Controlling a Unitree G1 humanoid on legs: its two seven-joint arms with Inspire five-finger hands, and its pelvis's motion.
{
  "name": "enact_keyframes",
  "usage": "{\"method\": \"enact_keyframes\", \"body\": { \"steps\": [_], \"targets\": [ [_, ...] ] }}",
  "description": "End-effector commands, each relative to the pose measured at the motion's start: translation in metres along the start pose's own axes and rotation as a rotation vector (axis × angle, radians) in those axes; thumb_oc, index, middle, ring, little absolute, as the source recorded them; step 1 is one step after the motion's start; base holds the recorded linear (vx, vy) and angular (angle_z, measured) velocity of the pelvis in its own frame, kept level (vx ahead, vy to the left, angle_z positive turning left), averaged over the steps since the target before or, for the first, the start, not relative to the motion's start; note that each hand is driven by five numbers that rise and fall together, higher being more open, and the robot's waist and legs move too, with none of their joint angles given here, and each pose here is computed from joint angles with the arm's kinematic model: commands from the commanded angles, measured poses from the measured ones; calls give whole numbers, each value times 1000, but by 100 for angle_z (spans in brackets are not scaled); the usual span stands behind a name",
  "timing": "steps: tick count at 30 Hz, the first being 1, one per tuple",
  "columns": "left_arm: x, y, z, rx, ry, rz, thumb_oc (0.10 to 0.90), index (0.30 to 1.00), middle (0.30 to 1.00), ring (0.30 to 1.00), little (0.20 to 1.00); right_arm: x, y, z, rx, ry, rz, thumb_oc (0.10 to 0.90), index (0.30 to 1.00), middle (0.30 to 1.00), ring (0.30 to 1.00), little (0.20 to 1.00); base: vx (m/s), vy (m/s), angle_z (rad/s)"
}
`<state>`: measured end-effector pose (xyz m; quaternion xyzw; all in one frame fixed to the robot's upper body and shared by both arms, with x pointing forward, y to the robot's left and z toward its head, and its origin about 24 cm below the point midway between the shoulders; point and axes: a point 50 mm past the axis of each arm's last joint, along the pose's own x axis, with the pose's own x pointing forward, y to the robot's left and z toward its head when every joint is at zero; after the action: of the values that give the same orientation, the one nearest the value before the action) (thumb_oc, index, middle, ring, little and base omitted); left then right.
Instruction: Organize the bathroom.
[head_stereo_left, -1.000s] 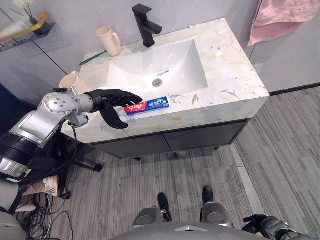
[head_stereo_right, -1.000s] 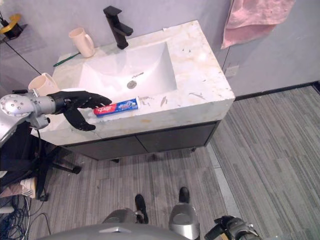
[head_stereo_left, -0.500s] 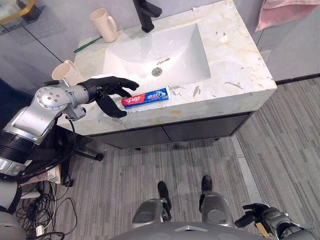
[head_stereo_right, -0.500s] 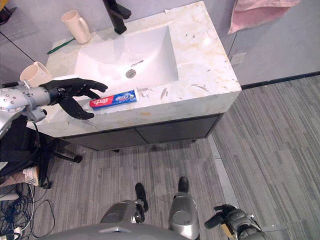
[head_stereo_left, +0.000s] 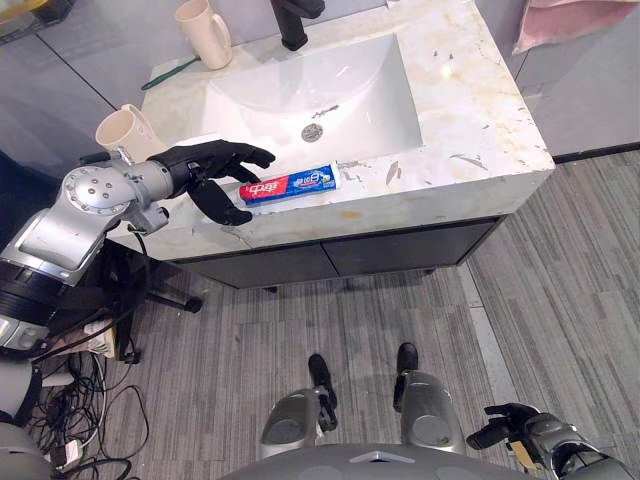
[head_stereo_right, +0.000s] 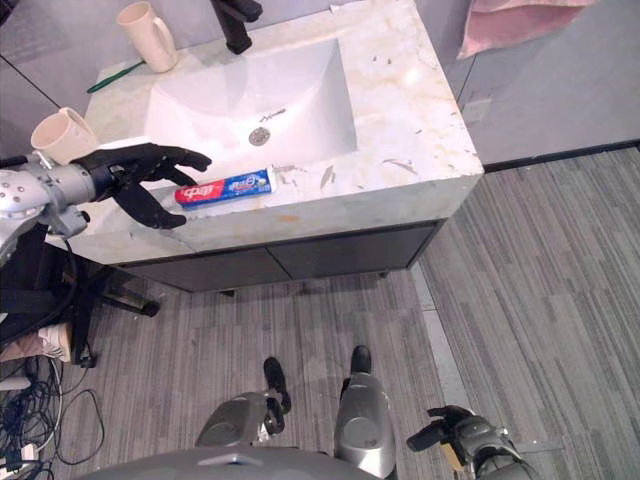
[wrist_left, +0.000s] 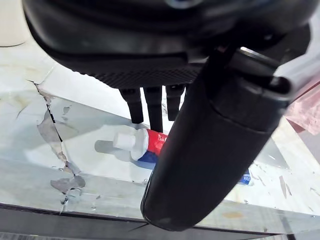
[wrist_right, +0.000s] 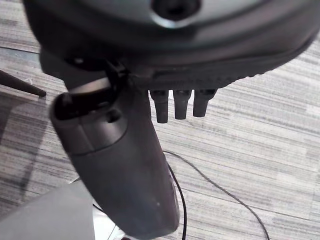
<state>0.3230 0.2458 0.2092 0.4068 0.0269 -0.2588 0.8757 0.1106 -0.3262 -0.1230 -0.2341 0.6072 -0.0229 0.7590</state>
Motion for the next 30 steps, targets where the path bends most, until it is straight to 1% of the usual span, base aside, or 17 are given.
{"method": "enact_keyframes", "body": {
  "steps": [1,2,3,4,23,25,27,28,30],
  "targets": [
    [-8,11,9,-12,-75,58,568,552,552,552,552,-3,-12,-13,-11,30,-36,800,900,900,900,900,0,0,0],
    [-7,10,9,-13,-74,56,536,505,505,505,505,-3,-12,-13,-9,31,-37,800,900,900,900,900,0,0,0],
    [-7,10,9,-16,-73,54,461,392,392,392,392,-3,-12,-12,-8,31,-37,800,900,900,900,900,0,0,0],
    [-7,8,8,-21,-73,50,400,300,300,300,300,-3,-13,-12,-4,30,-40,800,900,900,900,900,0,0,0],
    [-3,4,8,-28,-94,75,400,300,300,300,300,-3,-16,-1,41,0,-53,800,900,900,900,900,-16,-5,-1],
    [-4,6,8,-65,-109,123,400,300,300,300,300,-3,-16,-2,47,-2,-53,800,900,900,900,900,0,0,0],
    [-7,11,6,-154,-145,239,400,300,300,300,300,-2,-12,-5,70,-2,-53,800,900,900,900,900,52,-15,-1],
    [-9,12,7,-185,-173,269,400,300,300,300,300,-2,-10,-7,93,-2,-55,800,900,900,900,900,87,-31,-2],
    [-14,17,13,-273,-259,341,400,300,300,300,300,-2,-5,-11,201,-16,-87,800,900,900,900,900,76,-41,1]
  ]
}}
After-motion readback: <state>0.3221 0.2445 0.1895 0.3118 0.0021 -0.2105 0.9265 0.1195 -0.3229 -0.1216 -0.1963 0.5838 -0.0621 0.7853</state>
